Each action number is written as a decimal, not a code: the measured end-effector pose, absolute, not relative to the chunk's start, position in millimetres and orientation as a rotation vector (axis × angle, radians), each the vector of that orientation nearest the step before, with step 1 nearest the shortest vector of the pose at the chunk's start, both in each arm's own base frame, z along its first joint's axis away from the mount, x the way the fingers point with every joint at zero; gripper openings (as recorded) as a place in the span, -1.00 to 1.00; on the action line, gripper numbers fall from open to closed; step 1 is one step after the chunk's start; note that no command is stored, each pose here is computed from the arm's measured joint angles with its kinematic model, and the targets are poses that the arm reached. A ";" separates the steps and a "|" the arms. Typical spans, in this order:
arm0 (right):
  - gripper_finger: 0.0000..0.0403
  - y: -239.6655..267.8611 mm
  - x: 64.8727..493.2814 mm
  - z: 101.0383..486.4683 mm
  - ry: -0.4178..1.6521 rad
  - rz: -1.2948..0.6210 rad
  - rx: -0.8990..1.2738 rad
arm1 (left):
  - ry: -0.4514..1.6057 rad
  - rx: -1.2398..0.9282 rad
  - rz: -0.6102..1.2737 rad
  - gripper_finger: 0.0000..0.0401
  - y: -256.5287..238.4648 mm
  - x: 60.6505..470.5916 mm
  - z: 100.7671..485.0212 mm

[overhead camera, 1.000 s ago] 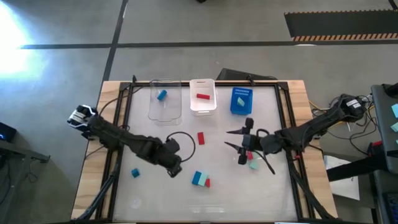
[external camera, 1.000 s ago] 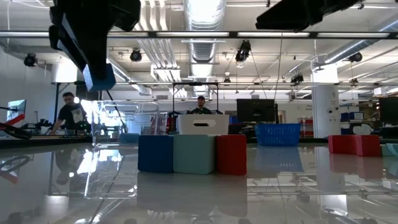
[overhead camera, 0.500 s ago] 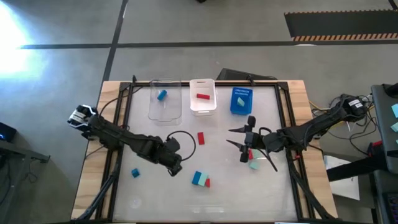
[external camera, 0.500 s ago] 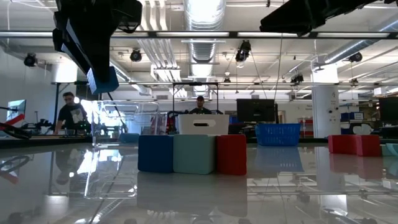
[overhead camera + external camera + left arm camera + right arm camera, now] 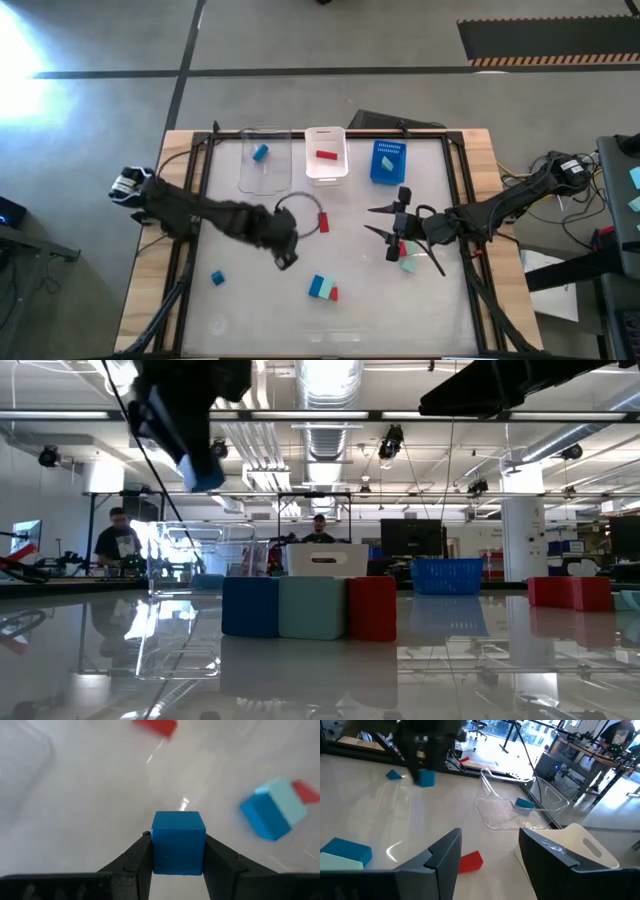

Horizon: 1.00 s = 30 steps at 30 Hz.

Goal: Sort & place blocks by color
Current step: Put the right blue block into the transparent bin

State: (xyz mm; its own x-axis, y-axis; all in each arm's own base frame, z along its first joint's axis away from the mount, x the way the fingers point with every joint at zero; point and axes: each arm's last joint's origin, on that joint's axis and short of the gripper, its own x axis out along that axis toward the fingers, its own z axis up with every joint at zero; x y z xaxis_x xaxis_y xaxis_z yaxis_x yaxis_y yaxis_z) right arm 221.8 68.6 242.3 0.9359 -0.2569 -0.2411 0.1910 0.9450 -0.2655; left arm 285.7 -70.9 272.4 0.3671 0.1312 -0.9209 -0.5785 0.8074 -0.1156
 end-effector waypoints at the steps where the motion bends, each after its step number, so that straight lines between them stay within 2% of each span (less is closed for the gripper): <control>1: -0.06 68.6 221.9 242.4 0.277 -0.231 -0.245 | 1.105 -0.444 0.473 -0.42 -63.7 288.0 277.3; 7: -0.06 68.5 221.7 242.6 0.277 -0.232 -0.247 | 1.110 -0.301 0.466 -0.42 -7.3 296.0 301.8; 12: -0.06 68.2 221.0 243.7 0.273 -0.231 -0.255 | 1.142 -0.218 0.577 -0.42 60.5 287.9 309.3; 20: -0.06 67.9 220.1 245.1 0.267 -0.233 -0.242 | 1.228 -0.335 0.833 -0.42 172.0 247.8 268.0; 27: -0.06 67.9 220.1 245.1 0.267 -0.233 -0.242 | 1.209 -0.386 0.804 -0.41 191.1 240.6 240.4; 30: -0.06 67.9 220.1 245.1 0.267 -0.233 -0.242 | 1.204 -0.384 0.804 -0.34 192.0 241.8 234.1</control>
